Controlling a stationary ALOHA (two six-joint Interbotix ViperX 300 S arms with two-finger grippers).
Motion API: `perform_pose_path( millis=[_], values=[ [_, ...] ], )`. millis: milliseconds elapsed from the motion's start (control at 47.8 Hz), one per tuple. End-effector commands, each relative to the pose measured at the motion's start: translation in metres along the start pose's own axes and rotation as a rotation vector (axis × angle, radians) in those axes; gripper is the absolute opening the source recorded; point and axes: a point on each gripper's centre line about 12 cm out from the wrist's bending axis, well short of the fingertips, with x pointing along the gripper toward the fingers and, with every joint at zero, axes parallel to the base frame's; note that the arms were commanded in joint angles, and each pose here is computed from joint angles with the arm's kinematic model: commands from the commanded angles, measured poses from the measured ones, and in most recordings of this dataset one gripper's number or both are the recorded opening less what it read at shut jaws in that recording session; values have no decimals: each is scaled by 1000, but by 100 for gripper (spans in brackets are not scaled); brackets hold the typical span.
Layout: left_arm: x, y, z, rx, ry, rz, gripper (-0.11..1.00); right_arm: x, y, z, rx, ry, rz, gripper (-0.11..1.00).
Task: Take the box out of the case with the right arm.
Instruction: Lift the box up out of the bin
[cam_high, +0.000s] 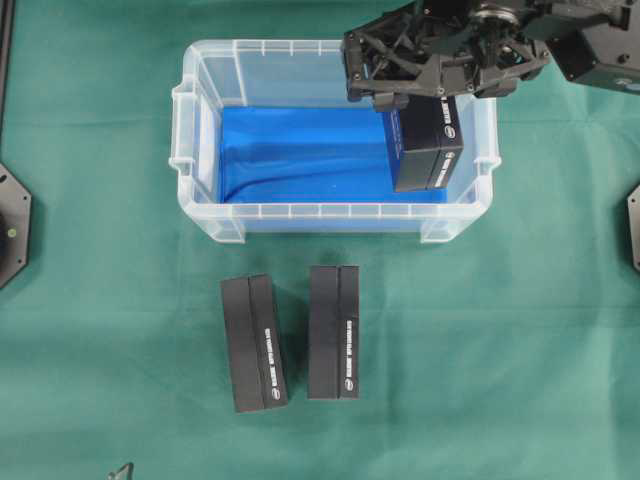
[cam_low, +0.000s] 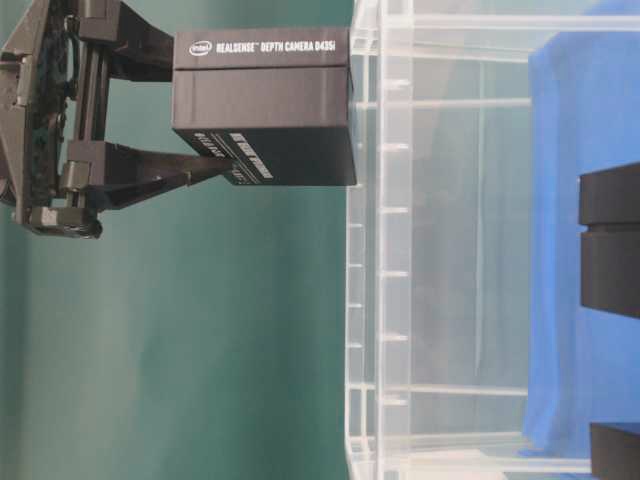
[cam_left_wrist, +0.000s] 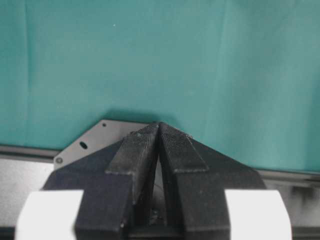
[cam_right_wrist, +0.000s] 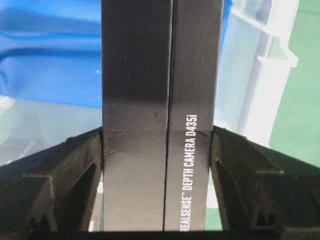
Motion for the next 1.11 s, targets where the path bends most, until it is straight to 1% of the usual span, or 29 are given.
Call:
perform_pose_path(
  millis=[0,1088],
  values=[
    [-3,0,2,-1,-11,2,0,-25,-3,3,8,-12,64,66],
    [-2,0,2,-1,-11,2,0,-25,-4,1,3,-11,61,66]
  ],
)
